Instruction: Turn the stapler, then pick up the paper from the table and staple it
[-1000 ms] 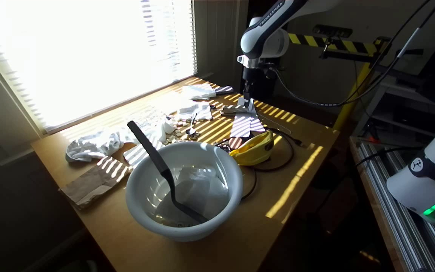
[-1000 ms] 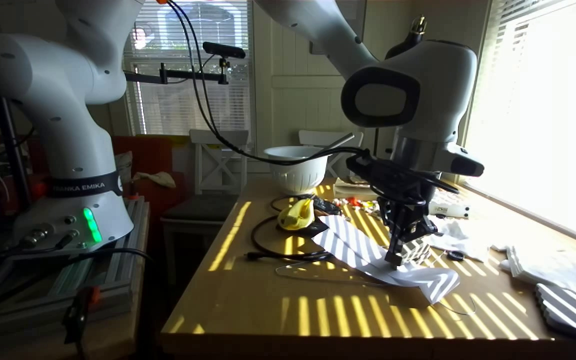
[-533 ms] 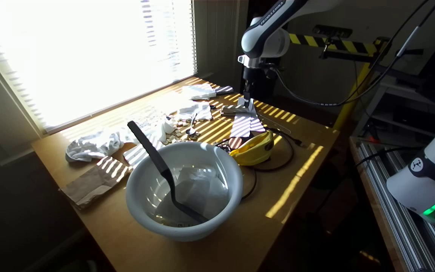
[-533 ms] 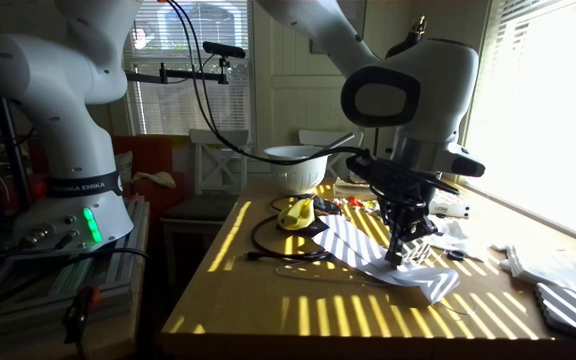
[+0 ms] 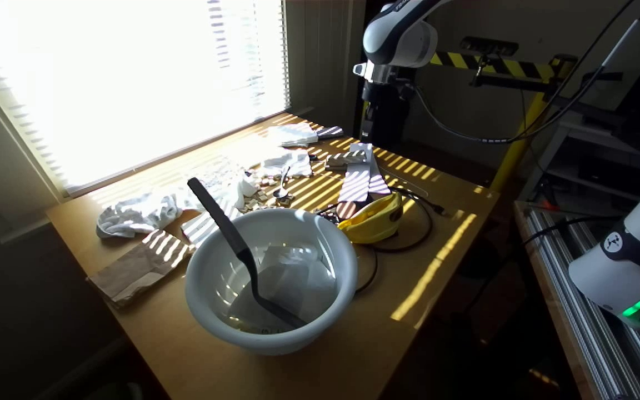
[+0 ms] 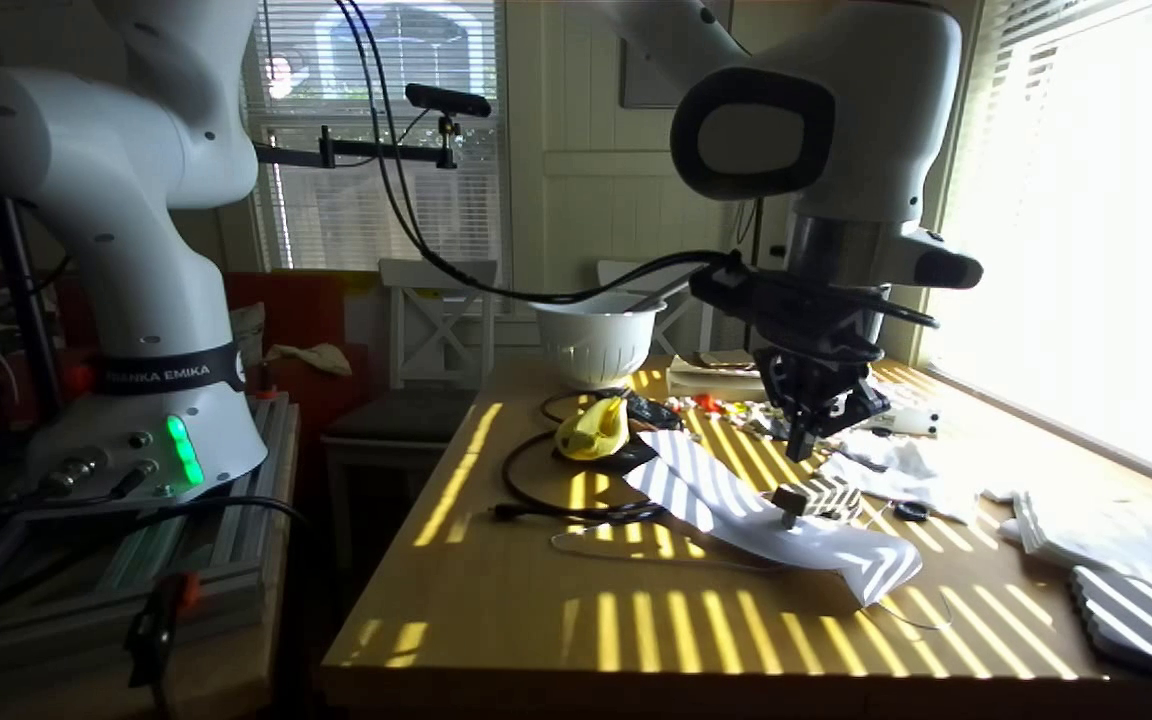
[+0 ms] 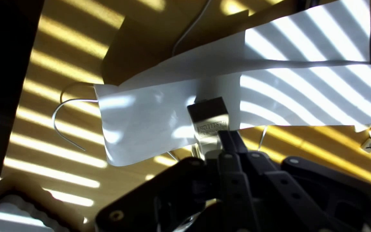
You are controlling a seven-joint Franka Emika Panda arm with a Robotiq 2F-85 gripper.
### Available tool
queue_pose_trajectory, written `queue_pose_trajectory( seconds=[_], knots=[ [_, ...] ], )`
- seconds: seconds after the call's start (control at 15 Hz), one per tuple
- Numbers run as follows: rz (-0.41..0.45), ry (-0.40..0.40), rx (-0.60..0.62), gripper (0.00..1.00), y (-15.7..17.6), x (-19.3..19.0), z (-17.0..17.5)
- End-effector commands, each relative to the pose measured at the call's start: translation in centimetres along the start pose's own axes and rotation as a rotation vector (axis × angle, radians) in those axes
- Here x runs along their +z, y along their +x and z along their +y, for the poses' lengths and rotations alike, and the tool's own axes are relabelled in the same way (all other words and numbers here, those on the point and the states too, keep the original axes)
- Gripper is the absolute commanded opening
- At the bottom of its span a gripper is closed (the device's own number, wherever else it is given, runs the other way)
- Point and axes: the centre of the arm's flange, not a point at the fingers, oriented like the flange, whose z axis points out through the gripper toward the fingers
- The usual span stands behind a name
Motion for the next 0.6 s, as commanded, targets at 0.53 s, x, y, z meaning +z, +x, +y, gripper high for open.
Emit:
queue_pose_trajectory(
  seconds=[0.53],
  knots=[
    [0.027, 0.056, 0.009, 0.30, -0.7, -2.9, -1.3]
  ],
)
